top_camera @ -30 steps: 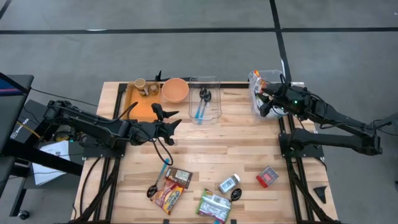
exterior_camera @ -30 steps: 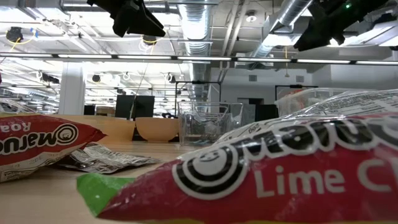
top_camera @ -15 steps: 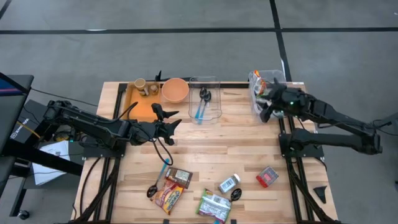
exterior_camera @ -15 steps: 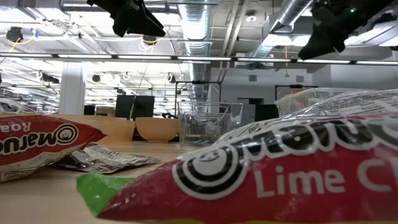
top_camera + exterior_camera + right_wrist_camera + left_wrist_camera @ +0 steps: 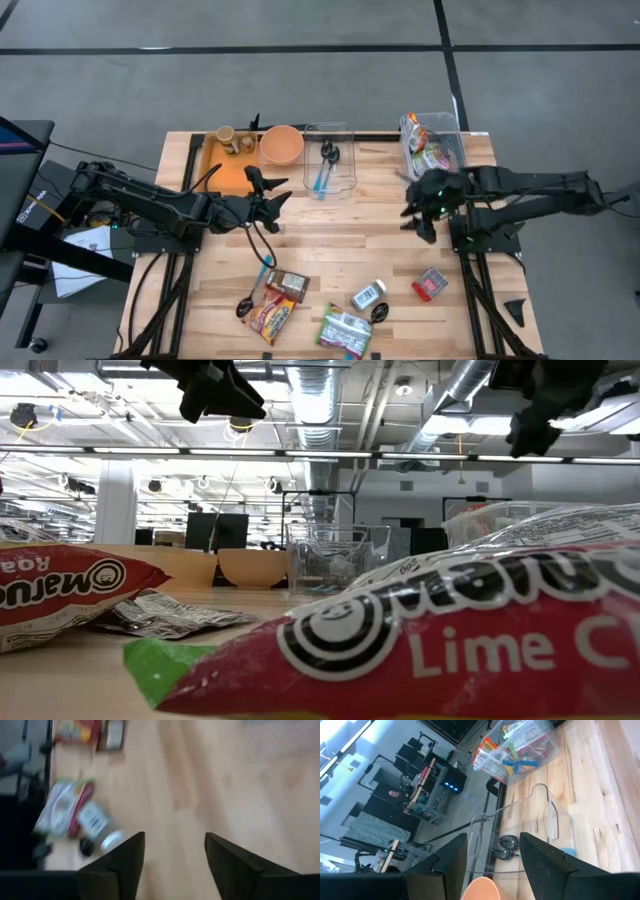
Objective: Pick & Place Food Item
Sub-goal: Put the red seasoning can into the orange bin
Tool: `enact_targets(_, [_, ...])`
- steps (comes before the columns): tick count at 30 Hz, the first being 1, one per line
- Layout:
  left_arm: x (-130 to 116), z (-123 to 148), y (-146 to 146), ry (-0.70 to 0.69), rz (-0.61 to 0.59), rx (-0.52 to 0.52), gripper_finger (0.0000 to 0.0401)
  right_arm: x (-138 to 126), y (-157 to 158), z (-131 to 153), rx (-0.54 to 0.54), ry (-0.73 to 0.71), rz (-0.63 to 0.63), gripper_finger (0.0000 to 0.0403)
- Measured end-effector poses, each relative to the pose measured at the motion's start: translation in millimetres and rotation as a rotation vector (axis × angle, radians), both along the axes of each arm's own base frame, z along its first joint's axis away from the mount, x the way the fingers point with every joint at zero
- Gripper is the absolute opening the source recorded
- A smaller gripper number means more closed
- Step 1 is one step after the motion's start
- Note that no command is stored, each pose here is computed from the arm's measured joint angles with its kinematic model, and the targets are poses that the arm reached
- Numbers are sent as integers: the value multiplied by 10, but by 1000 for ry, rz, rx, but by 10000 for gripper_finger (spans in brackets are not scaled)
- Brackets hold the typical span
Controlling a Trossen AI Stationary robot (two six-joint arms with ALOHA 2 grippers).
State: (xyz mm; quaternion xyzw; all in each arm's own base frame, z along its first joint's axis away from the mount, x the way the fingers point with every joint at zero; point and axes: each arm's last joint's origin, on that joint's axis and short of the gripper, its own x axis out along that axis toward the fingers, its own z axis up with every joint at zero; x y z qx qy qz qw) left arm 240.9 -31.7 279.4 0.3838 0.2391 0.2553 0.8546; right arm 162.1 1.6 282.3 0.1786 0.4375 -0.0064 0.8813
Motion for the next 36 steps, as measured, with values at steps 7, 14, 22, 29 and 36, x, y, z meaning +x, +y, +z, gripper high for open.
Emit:
enact_targets(7, [3,10,-1,3,-5,15,172,123,427,-182,83,449,-6,256])
enact_targets(14, [11,6,-11,17,-53,15,172,40,745,-384,46,848,-139,260])
enact_targets(22, [14,4,-17,19,-75,8,172,-68,1010,-513,83,1033,-250,214])
enact_targets(29, [14,4,-17,18,-75,7,172,-52,1173,-886,366,1141,-125,89])
enact_targets(36, [14,4,-18,18,-75,7,172,-12,1263,-1173,422,1193,-95,15])
